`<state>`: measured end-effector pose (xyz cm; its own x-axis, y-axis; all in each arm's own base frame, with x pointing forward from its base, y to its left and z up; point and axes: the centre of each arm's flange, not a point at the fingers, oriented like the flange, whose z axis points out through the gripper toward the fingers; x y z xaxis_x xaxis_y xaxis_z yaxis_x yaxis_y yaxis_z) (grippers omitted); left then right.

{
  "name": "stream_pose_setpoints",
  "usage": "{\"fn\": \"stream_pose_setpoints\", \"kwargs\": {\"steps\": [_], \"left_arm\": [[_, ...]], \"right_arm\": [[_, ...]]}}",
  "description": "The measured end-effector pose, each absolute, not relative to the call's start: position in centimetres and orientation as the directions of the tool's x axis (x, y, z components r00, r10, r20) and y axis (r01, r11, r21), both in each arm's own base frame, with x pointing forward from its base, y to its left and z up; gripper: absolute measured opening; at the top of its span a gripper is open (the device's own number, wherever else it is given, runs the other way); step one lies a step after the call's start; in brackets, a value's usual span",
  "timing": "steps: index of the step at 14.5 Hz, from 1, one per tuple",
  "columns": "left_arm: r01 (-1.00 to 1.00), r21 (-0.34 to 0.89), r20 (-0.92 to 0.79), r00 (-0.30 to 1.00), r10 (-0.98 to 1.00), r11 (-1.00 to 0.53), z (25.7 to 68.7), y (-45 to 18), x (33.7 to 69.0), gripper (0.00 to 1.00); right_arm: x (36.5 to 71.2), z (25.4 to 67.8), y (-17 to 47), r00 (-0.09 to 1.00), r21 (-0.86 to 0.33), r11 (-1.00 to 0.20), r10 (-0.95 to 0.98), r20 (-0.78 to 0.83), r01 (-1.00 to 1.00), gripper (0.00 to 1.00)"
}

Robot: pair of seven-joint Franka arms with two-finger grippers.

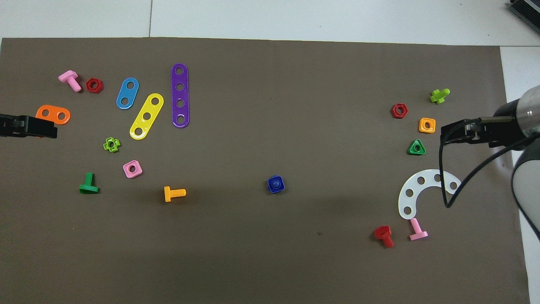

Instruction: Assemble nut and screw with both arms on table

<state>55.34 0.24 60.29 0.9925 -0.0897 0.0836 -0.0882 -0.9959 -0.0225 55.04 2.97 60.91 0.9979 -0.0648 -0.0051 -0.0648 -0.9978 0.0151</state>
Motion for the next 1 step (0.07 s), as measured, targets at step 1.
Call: {"fn": "stream_pose_setpoints", "kwargs": {"steps": [1], "left_arm": [[-0.089,-0.022,0.084,0.992,-0.09,-0.996,60.29,0.22,55.34,1.0]], "right_arm": [[55.03,60.91,3.04,0.998,0.012,-0.998,-0.069,-0.006,-0.069,1.0]]}}
